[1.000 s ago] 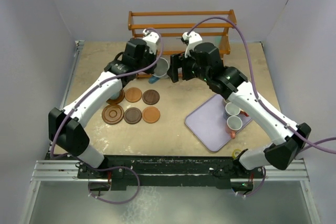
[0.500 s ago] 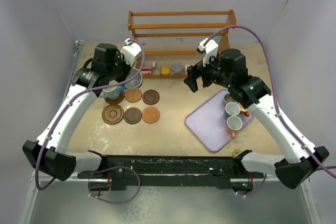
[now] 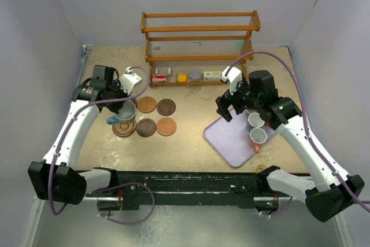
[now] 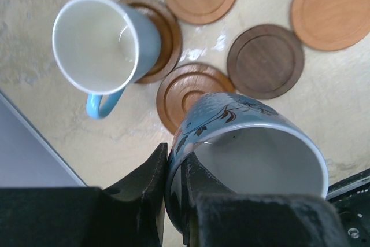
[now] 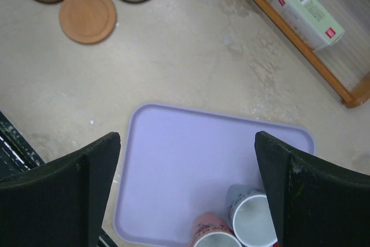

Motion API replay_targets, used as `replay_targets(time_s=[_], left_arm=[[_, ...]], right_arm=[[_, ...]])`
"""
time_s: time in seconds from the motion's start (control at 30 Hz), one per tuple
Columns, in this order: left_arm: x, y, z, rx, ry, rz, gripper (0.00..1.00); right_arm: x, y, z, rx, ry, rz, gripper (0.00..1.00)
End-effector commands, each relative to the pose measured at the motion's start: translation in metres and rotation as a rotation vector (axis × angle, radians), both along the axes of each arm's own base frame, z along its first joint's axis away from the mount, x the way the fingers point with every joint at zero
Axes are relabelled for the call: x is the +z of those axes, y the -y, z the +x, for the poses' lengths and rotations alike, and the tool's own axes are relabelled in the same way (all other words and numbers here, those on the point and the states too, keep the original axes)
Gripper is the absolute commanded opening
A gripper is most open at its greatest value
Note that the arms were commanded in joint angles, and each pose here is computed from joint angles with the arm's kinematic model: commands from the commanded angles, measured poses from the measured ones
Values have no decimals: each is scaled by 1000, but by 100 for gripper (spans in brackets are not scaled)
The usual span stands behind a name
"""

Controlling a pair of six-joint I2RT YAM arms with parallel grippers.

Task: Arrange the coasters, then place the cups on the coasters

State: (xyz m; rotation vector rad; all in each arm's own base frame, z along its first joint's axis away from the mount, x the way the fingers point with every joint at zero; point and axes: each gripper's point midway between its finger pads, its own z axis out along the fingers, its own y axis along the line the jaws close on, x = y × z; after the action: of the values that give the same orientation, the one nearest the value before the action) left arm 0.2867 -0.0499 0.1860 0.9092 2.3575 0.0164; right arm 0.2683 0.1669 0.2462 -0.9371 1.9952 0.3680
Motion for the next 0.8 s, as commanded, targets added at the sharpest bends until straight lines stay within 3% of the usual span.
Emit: replay_targets(time_s=[0.0, 0.33, 0.77], left_arm=[[5, -15, 6, -42, 31, -41, 3], [-29, -46, 16, -46, -74, -87, 3], [-63, -55, 20, -27, -198, -164, 3]], right_arm=[[-1, 12, -4, 16, 46, -6, 100], [-13, 24, -7, 2, 10, -5, 100], [-17, 28, -7, -5, -4, -3, 100]])
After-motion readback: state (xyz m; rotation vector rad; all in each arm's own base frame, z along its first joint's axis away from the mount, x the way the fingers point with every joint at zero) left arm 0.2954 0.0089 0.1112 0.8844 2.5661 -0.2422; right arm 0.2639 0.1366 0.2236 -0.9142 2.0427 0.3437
